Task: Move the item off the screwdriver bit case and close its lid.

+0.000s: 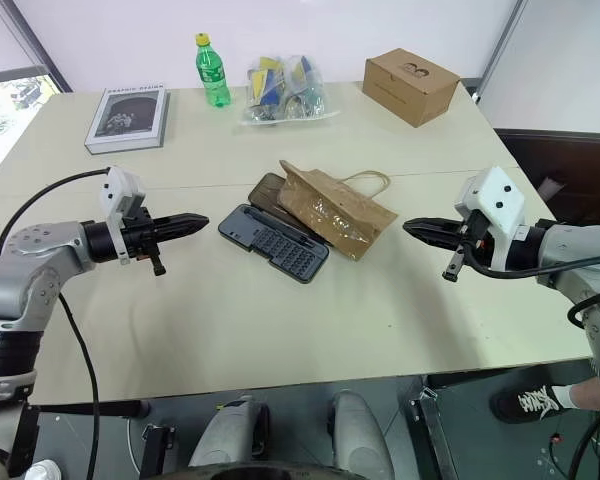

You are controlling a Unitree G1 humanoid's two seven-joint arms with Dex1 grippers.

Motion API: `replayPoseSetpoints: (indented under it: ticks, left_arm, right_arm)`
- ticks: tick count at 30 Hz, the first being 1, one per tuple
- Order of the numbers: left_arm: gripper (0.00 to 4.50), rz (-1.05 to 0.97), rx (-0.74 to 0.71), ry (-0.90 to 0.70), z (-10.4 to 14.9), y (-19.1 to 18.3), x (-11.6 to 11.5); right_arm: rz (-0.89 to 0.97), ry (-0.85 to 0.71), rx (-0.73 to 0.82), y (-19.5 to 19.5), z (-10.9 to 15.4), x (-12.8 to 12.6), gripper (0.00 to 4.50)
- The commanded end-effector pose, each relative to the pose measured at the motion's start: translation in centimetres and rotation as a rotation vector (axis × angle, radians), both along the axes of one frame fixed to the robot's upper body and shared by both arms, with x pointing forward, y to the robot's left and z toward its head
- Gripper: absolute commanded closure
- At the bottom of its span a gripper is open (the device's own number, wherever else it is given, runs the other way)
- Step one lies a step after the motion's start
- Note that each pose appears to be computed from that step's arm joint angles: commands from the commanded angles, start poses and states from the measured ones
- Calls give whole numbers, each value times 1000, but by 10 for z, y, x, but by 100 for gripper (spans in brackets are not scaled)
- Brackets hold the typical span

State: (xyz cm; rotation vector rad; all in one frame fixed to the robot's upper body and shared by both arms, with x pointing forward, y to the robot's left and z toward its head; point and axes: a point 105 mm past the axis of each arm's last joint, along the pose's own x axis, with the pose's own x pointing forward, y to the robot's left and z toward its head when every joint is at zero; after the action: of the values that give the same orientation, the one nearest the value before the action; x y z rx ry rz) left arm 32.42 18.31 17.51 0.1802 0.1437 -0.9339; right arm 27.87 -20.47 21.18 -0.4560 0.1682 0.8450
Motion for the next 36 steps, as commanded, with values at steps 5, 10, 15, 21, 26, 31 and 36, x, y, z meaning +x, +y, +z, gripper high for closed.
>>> replayPoseSetpoints:
  ticks: [5,10,15,21,26,31,36]
  left_arm:
    - [450,-11,-1,-51,12,-2,-3]
    - [450,-9,3,-53,13,-1,-2]
    - [450,-12,7,-52,14,-1,0]
    - [450,-23,11,-49,13,-4,1]
    - [450,-31,9,-46,12,-6,1]
    - [450,-38,8,-49,13,-9,2]
    - [450,-41,7,-53,10,-12,4]
  right_arm:
    - [31,-51,6,8,11,-4,448]
    - [31,-52,11,10,11,-5,448]
    - [36,-49,20,13,9,-6,448]
    - [20,-47,26,16,7,-7,316]
    - [9,-60,32,21,8,-8,60]
    - [-18,-99,40,30,9,-2,2]
    - [-109,-161,20,40,-2,20,2]
